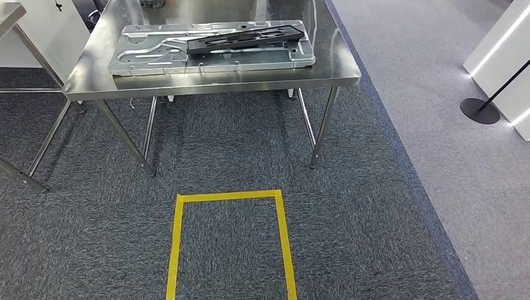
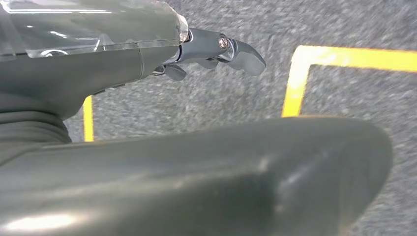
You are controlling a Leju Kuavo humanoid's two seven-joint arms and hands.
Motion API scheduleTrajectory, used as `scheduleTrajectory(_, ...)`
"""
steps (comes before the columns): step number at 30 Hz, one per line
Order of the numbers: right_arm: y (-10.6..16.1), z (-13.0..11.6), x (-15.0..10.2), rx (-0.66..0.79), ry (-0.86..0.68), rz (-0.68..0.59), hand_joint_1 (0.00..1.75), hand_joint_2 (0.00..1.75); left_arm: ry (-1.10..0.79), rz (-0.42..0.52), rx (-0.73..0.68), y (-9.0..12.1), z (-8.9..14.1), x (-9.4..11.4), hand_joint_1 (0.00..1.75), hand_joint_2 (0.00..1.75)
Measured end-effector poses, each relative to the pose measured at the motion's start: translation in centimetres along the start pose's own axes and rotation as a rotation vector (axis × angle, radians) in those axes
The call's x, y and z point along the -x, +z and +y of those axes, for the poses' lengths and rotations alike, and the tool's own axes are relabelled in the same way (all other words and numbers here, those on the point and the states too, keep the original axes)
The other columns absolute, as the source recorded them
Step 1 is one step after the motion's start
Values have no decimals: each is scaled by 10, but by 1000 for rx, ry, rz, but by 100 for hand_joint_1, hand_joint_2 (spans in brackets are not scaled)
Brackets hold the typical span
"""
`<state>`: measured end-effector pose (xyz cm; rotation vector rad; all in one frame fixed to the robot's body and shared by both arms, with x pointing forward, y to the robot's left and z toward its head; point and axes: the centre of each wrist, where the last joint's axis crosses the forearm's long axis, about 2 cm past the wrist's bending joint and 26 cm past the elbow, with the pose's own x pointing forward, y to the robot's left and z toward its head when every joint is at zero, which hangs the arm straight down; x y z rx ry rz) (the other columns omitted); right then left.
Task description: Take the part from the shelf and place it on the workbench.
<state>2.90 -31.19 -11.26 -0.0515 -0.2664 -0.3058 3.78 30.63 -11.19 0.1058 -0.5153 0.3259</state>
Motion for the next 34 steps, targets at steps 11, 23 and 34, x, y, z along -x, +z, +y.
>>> scheduleTrajectory(11,0,0,0,34,-4,35,0,87,-7,16,0,0,1,1,0,0)
scheduleTrajectory(23,0,-1,-1,54,-16,49,0,175,-11,19,-2,0,1,-1,0,131)
scheduleTrajectory(34,0,-1,-1,48,-16,30,0,58,-20,35,-8,-1,1,-2,0,175)
